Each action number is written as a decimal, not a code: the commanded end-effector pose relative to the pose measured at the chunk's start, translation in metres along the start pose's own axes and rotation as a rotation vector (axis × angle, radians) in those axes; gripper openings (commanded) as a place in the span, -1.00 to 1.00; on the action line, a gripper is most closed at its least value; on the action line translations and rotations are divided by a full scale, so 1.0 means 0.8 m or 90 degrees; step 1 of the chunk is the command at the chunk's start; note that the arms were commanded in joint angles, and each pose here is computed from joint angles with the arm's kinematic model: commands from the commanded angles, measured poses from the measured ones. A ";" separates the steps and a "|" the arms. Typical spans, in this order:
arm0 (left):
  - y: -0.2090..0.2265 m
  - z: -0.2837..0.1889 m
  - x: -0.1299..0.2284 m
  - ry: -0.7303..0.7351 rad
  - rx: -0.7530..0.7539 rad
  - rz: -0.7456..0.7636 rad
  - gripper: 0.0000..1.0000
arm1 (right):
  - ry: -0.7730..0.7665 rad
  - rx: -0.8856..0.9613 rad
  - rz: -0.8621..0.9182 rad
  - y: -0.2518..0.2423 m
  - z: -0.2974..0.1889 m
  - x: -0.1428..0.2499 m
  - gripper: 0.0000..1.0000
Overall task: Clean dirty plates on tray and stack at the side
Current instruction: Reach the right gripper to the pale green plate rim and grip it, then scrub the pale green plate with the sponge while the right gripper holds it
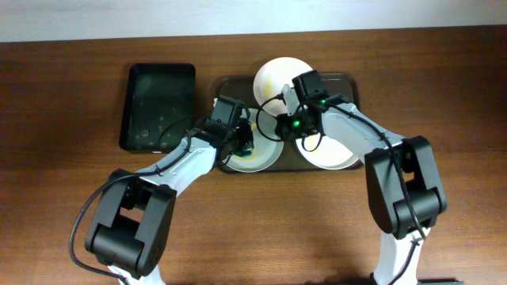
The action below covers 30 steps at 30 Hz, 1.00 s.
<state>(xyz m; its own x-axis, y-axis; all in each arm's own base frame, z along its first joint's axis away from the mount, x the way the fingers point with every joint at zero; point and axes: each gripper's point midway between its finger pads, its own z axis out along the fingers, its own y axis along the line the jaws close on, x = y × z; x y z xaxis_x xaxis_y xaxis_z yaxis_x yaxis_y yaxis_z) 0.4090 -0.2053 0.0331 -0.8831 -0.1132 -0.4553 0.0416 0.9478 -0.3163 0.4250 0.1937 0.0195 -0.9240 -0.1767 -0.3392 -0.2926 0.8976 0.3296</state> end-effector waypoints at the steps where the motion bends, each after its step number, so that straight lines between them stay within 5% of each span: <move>1: -0.003 0.000 0.000 0.001 0.008 -0.010 -1.00 | 0.005 0.016 -0.004 -0.005 0.009 0.000 -0.47; 5: -0.003 0.000 -0.002 -0.003 0.010 -0.025 -1.00 | 0.005 0.016 -0.003 -0.005 0.009 0.000 -0.48; 15: -0.002 0.005 0.002 0.004 0.009 -0.057 -1.00 | 0.032 0.019 0.005 -0.013 0.028 0.015 -0.92; 21: -0.026 0.034 0.014 0.036 0.091 -0.084 -1.00 | 0.031 0.019 0.005 -0.013 0.028 0.014 -0.92; 30: -0.004 0.059 0.041 0.068 0.039 -0.087 -1.00 | 0.032 0.019 0.005 -0.013 0.028 0.015 -0.92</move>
<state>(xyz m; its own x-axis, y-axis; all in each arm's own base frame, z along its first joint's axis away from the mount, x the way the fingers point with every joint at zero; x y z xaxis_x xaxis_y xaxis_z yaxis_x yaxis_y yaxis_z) 0.4153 -0.2319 0.0107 -0.9009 -0.2125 -0.3784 -0.0103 0.8822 -0.4708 0.4256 0.1929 0.0066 -0.9323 -0.1708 -0.3189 -0.2773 0.9035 0.3268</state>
